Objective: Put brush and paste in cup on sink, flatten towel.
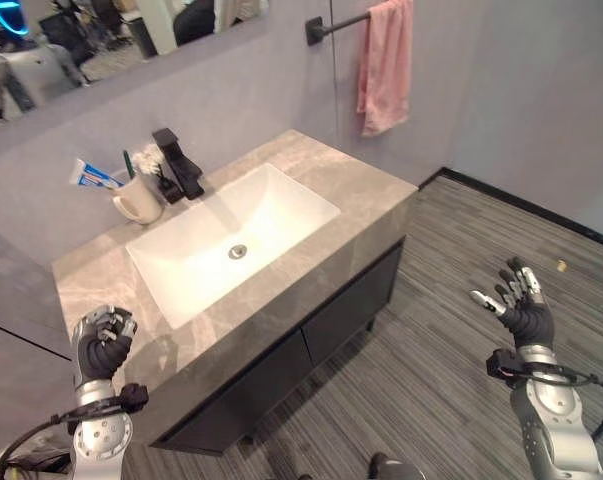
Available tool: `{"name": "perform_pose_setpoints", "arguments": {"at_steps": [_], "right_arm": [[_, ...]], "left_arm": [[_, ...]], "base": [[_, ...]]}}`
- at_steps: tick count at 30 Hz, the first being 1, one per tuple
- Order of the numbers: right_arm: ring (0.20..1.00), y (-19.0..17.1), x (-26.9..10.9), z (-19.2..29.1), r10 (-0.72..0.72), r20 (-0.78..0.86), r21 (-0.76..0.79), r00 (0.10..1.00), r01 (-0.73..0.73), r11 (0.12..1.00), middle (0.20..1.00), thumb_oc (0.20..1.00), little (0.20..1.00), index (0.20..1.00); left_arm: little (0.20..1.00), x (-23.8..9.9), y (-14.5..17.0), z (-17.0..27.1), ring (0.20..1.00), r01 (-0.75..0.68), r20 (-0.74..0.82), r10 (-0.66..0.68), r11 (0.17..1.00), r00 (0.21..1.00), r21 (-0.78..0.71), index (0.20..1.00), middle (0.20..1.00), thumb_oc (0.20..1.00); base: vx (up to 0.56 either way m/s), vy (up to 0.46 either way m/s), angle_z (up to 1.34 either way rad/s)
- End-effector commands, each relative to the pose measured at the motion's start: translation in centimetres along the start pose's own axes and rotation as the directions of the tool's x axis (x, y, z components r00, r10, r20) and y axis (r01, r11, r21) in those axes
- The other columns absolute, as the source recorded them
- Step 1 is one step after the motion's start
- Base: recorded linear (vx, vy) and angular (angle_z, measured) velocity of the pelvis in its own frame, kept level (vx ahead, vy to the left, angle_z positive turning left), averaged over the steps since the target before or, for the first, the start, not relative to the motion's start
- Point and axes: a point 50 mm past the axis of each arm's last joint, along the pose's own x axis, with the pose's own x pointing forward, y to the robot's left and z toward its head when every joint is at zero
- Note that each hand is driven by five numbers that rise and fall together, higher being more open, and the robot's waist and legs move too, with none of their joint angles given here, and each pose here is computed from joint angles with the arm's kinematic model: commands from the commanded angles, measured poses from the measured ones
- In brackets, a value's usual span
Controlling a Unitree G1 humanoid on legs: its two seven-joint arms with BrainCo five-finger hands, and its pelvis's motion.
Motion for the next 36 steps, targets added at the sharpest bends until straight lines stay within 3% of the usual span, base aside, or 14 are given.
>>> {"name": "perform_pose_setpoints", "arguments": {"at_steps": [1,10,13,19,23,24,27,36], "right_arm": [[1.000,1.4,1.9,3.8,0.021,0.214,-0.012,0.977,-0.018,1.000,1.000,1.000,1.000,1.000],[1.000,3.7,3.5,5.2,0.090,0.261,-0.054,0.961,-0.078,0.995,1.000,1.000,1.000,1.000],[1.000,6.3,3.7,6.6,0.211,0.317,-0.079,0.925,-0.196,0.977,1.000,1.000,1.000,1.000],[1.000,7.1,4.8,6.0,0.217,0.294,-0.111,0.931,-0.193,0.975,1.000,1.000,1.000,1.000],[1.000,7.1,4.4,0.0,0.160,0.062,-0.194,0.985,-0.145,0.970,1.000,1.000,1.000,1.000],[1.000,7.1,3.8,-1.6,0.159,-0.005,-0.232,0.987,-0.156,0.960,1.000,1.000,1.000,1.000],[1.000,7.7,2.4,-4.3,0.153,-0.106,-0.235,0.982,-0.175,0.956,1.000,1.000,1.000,1.000],[1.000,7.9,1.1,-7.4,0.120,-0.230,-0.237,0.966,-0.176,0.955,1.000,1.000,1.000,1.000]], "left_arm": [[0.200,0.8,2.1,2.7,0.200,-0.081,0.179,0.076,0.996,0.981,0.023,0.200,0.200,0.200],[0.200,1.6,0.6,3.7,0.200,0.011,0.228,0.000,0.999,0.974,-0.047,0.200,0.200,0.200],[0.200,1.9,-1.6,3.8,0.200,0.108,0.211,-0.066,0.974,0.975,-0.198,0.200,0.200,0.200],[0.200,1.3,-4.7,3.2,0.200,0.250,0.179,-0.211,0.938,0.961,-0.240,0.200,0.200,0.200],[0.200,-2.7,-7.7,-4.6,0.200,0.267,-0.226,-0.341,0.915,0.913,-0.302,0.200,0.200,0.200],[0.200,-4.7,-7.8,-7.7,0.200,0.264,-0.381,-0.355,0.925,0.854,-0.272,0.200,0.200,0.200],[0.200,-6.8,-6.9,-11.7,0.200,0.270,-0.565,-0.307,0.951,0.766,-0.151,0.200,0.200,0.200],[0.200,-7.8,-7.1,-14.2,0.200,0.288,-0.691,-0.231,0.957,0.685,-0.035,0.200,0.200,0.200]], "base": [[-0.09,-0.179,-0.58],[0.12,-0.404,-0.46],[0.45,-1.006,-0.59],[0.24,-0.410,-0.80],[0.47,-0.152,-0.44],[0.59,0.063,-0.45],[0.46,0.108,-0.11],[0.20,0.047,0.28]]}}
